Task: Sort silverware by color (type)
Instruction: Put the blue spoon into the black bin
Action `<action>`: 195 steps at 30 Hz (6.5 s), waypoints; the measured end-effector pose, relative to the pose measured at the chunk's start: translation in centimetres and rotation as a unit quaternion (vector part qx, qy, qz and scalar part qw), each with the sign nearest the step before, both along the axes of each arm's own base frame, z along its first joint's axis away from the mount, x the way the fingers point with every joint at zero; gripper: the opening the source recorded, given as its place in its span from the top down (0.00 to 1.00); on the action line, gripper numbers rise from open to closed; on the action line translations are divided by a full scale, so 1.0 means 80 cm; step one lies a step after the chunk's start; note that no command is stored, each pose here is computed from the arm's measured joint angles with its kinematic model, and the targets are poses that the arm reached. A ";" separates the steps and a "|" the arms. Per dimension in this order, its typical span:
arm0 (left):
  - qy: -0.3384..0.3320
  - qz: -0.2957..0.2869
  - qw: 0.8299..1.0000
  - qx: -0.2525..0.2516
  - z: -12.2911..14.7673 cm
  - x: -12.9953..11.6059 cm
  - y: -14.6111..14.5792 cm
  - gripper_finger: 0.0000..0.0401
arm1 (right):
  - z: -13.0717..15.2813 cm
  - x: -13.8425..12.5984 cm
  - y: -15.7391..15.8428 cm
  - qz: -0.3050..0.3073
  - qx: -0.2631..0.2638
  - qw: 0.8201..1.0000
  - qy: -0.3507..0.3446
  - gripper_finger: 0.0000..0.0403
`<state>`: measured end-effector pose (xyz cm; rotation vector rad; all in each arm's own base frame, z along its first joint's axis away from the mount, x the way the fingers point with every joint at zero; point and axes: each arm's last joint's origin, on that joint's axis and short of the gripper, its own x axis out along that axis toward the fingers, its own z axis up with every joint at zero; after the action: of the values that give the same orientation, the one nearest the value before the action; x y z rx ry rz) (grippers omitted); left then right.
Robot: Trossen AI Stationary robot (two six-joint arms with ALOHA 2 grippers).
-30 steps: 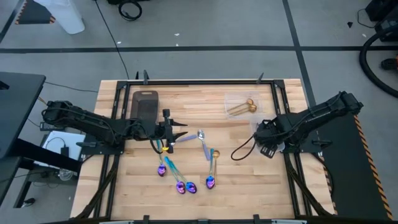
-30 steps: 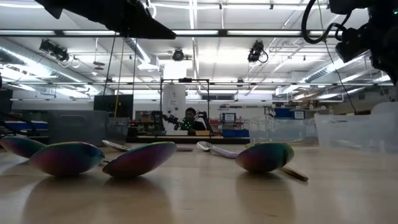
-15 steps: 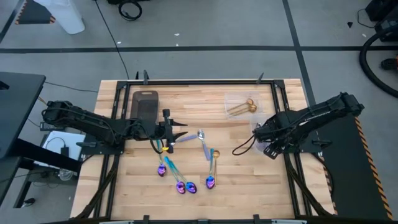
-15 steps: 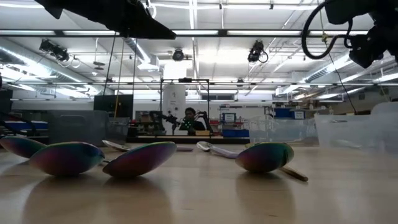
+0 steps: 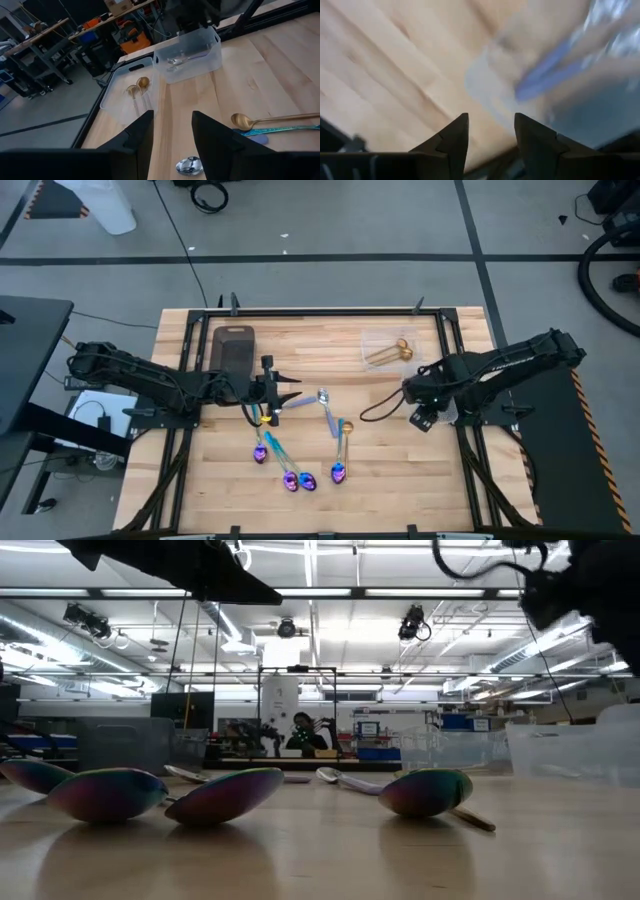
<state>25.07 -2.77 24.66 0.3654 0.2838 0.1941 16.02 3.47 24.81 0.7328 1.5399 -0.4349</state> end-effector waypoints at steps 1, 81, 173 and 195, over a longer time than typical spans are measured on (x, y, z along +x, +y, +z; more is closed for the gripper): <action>0.000 0.000 1.000 0.000 0.000 0.000 0.000 0.65 | 0.005 0.004 -0.001 0.003 -0.016 1.000 -0.019 0.58; 0.497 -0.008 0.856 -0.144 -0.065 0.016 -0.116 0.65 | 0.052 0.128 -0.029 0.100 -0.345 0.786 -0.503 0.58; 0.582 -0.281 0.750 0.141 -0.138 -0.016 -0.062 0.65 | 0.053 0.129 -0.027 0.110 -0.337 0.783 -0.511 0.58; 0.586 -0.277 0.752 0.123 -0.139 -0.023 -0.075 0.96 | 0.052 0.128 -0.027 0.111 -0.337 0.785 -0.508 0.58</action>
<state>23.25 -8.78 13.52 0.7964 1.3877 -0.6456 26.26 1.29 28.96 0.1193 0.3591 -0.2882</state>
